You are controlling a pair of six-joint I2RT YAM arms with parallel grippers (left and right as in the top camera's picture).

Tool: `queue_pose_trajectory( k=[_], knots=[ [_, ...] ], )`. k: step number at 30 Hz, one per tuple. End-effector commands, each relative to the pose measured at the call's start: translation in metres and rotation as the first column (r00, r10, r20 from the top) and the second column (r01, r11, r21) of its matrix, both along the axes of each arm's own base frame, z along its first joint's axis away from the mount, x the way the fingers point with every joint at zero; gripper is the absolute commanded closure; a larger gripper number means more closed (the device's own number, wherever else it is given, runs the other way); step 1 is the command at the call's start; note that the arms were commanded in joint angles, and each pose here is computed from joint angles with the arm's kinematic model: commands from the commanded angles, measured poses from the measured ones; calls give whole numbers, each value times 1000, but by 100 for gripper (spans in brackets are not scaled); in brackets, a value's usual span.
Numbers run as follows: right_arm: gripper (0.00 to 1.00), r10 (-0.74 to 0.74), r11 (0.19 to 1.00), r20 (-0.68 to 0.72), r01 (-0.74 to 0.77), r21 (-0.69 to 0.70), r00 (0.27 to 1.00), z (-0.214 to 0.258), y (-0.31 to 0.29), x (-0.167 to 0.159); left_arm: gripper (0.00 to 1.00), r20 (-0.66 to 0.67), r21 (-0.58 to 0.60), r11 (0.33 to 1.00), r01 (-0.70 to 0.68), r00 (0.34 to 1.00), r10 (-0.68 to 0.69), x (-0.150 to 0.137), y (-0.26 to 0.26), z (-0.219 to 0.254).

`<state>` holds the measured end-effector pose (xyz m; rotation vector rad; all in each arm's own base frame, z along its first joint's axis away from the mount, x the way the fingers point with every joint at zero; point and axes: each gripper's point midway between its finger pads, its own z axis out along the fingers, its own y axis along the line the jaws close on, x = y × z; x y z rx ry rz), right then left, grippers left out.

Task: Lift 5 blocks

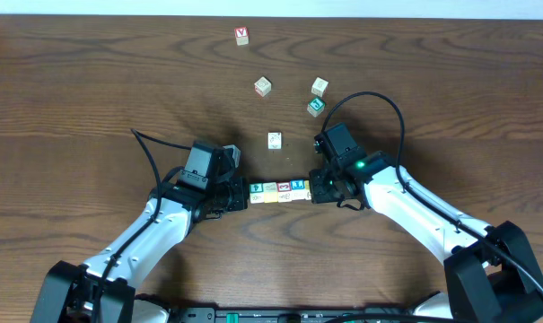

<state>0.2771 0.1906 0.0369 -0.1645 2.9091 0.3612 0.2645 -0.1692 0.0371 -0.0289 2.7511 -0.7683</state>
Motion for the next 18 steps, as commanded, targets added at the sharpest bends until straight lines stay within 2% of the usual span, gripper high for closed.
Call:
queue_pose_trajectory(
  k=[1,12,18],
  knots=[
    [99,152,957,-35,-138,256,988,29,59,-17,93,20,-163,975,148,989,-147,-11,-43,27],
    [99,146,963,-44,-132,237,988,23,55,-19,93,-67,-139,981,137,987,-148,-16,-41,0],
    [99,143,966,-53,-127,224,988,17,51,-23,93,-67,-139,981,137,987,-148,-15,-41,-3]
  ],
)
